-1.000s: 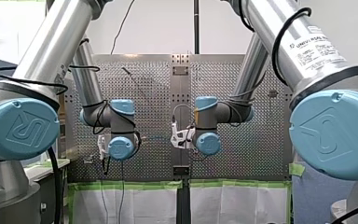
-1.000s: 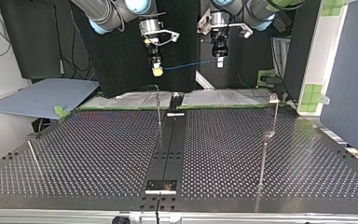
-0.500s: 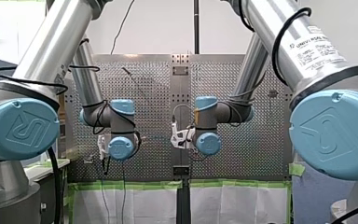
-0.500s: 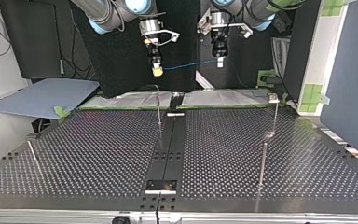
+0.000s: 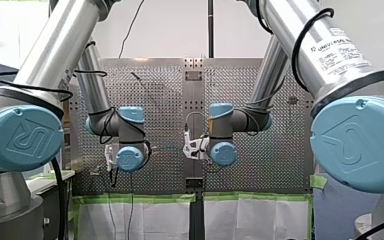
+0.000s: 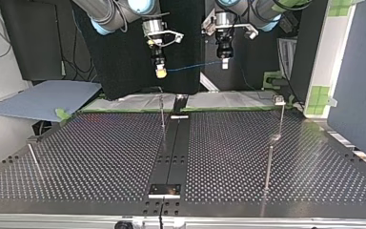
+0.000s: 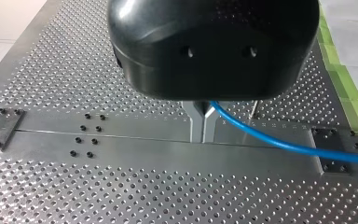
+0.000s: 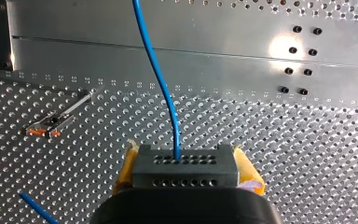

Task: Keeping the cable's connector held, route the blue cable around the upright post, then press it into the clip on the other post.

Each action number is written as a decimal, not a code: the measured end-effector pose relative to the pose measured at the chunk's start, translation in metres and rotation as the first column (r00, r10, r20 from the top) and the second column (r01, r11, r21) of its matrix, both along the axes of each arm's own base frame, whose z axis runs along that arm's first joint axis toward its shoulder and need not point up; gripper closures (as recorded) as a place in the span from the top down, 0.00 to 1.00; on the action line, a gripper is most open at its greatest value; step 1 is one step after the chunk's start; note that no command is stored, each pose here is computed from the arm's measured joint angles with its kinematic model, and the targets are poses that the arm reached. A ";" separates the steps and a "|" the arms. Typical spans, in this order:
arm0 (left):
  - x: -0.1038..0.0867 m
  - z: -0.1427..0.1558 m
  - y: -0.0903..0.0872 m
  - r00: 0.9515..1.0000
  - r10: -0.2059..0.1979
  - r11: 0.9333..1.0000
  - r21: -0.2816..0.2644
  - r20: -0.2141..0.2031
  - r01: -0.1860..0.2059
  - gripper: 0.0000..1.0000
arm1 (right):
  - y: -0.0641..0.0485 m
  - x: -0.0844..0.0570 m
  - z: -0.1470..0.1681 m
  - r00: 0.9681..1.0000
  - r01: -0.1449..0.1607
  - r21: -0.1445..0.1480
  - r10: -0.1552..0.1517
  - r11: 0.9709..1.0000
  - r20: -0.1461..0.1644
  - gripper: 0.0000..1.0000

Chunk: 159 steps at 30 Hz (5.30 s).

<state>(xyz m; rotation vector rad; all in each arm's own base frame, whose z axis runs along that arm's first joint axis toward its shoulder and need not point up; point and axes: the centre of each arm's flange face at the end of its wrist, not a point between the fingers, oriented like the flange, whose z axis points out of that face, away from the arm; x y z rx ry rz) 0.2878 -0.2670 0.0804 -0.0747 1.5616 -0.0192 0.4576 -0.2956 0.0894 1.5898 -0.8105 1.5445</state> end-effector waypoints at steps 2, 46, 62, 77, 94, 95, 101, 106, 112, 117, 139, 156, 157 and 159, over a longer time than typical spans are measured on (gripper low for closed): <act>0.000 0.000 0.000 1.000 0.000 1.000 0.000 0.000 0.000 0.00 | 0.000 0.000 0.000 1.000 0.000 0.000 0.000 1.000 0.000 0.00; 0.000 0.000 0.000 1.000 0.000 1.000 0.000 0.000 0.000 0.00 | 0.000 0.000 0.000 1.000 0.000 0.000 0.000 1.000 0.000 0.00; 0.000 0.000 0.000 1.000 0.000 1.000 0.000 0.000 0.000 0.00 | 0.000 0.000 0.000 1.000 0.000 0.000 0.000 1.000 0.000 0.00; 0.000 0.000 0.000 1.000 0.000 1.000 0.002 -0.001 0.000 0.00 | 0.000 0.000 0.000 1.000 0.000 0.000 0.000 1.000 0.000 0.00; 0.000 -0.001 0.000 1.000 0.000 1.000 0.002 -0.001 0.000 0.00 | 0.000 0.000 0.000 1.000 0.000 0.000 0.000 1.000 0.000 0.00; 0.000 -0.001 0.000 1.000 0.000 1.000 0.002 -0.001 0.000 0.00 | 0.000 0.000 0.000 1.000 0.000 0.000 0.000 1.000 0.000 0.00; -0.002 -0.006 0.004 1.000 0.009 0.999 0.038 -0.029 -0.008 0.00 | -0.006 0.000 -0.006 1.000 0.012 0.005 -0.011 1.000 -0.028 0.00; -0.005 -0.011 0.007 0.998 0.012 0.997 0.076 -0.067 -0.007 0.00 | -0.005 -0.004 -0.030 0.995 0.018 0.046 -0.013 0.999 -0.102 0.00; -0.007 -0.012 0.009 0.996 0.013 0.996 0.090 -0.087 -0.005 0.00 | 0.004 -0.013 -0.065 0.983 0.025 0.123 -0.002 0.992 -0.186 0.00; -0.007 -0.013 0.009 0.996 0.013 0.996 0.091 -0.089 -0.005 0.00 | 0.009 -0.018 -0.080 0.975 0.030 0.159 0.006 0.987 -0.223 0.00; -0.016 0.025 0.001 0.996 -0.026 0.997 0.070 -0.084 0.032 0.00 | -0.010 0.015 -0.010 0.993 -0.031 0.155 0.048 0.987 -0.104 0.00; 0.032 0.111 -0.003 0.998 0.060 0.998 -0.023 0.028 -0.060 0.00 | -0.037 0.046 0.118 0.995 -0.095 0.061 0.095 0.994 -0.003 0.00; 0.034 0.117 -0.004 0.997 0.063 0.998 -0.028 0.034 -0.062 0.00 | -0.038 0.046 0.124 0.995 -0.096 0.055 0.096 0.994 0.001 0.00; 0.040 0.130 -0.005 0.996 0.068 0.997 -0.041 0.052 -0.066 0.00 | -0.040 0.048 0.139 0.995 -0.097 0.045 0.097 0.994 0.011 0.00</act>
